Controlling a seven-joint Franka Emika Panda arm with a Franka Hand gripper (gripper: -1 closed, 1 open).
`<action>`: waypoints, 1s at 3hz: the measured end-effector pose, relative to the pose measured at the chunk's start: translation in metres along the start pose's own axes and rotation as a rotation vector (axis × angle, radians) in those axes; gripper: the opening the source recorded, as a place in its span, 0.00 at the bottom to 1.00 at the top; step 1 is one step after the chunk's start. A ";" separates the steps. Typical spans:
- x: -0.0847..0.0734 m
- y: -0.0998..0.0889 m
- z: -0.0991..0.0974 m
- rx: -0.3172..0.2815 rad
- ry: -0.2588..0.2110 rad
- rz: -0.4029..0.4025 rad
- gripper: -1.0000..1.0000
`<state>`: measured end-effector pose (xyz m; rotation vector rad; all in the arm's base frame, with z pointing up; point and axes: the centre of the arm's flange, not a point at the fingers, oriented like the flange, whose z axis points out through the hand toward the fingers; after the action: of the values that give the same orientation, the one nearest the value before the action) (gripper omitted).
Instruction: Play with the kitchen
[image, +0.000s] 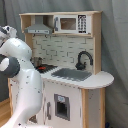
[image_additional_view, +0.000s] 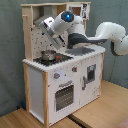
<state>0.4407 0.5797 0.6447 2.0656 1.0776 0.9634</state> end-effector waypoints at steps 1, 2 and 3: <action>0.008 0.003 -0.016 -0.082 0.073 -0.020 1.00; 0.014 0.001 -0.026 -0.158 0.123 -0.078 1.00; 0.016 0.004 -0.030 -0.258 0.139 -0.126 1.00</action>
<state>0.4250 0.5971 0.6695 1.7243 1.0775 1.1310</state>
